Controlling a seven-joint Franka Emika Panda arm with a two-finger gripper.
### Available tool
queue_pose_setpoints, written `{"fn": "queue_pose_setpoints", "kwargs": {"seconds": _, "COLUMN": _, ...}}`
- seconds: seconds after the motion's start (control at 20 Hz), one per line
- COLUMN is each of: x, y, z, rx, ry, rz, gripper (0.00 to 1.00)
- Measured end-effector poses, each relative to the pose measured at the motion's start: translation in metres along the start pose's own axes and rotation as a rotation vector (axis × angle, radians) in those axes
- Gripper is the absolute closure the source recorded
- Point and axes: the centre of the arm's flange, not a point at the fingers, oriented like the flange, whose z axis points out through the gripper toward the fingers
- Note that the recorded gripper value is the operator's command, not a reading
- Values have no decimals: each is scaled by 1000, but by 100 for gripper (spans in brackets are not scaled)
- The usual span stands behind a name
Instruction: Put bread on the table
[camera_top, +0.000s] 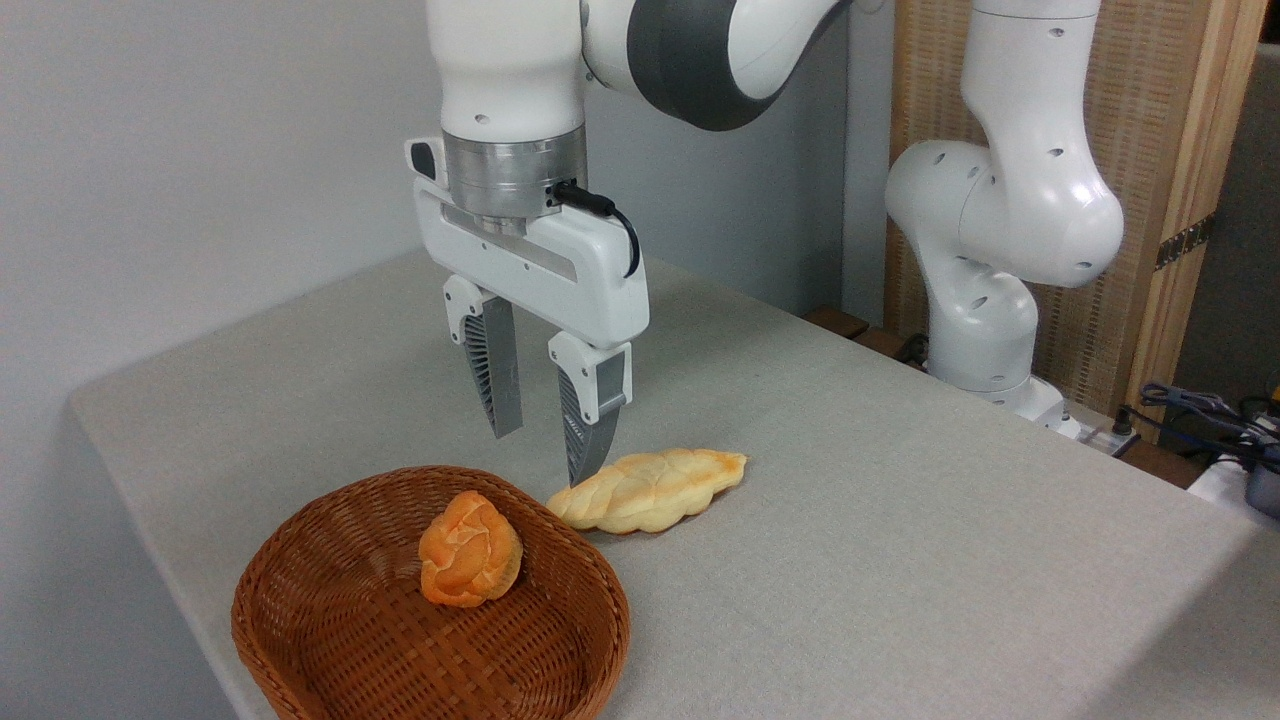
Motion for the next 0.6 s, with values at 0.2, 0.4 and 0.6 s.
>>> {"fn": "queue_pose_setpoints", "kwargs": {"seconds": 0.2, "x": -1, "y": -1, "z": 0, "rx": 1, "ry": -1, "rz": -4, "gripper": 0}}
{"fn": "queue_pose_setpoints", "kwargs": {"seconds": 0.4, "x": 0, "y": 0, "z": 0, "rx": 1, "ry": -1, "rz": 0, "gripper": 0}}
{"fn": "queue_pose_setpoints", "kwargs": {"seconds": 0.6, "x": 1, "y": 1, "z": 0, "rx": 1, "ry": -1, "rz": 2, "gripper": 0}}
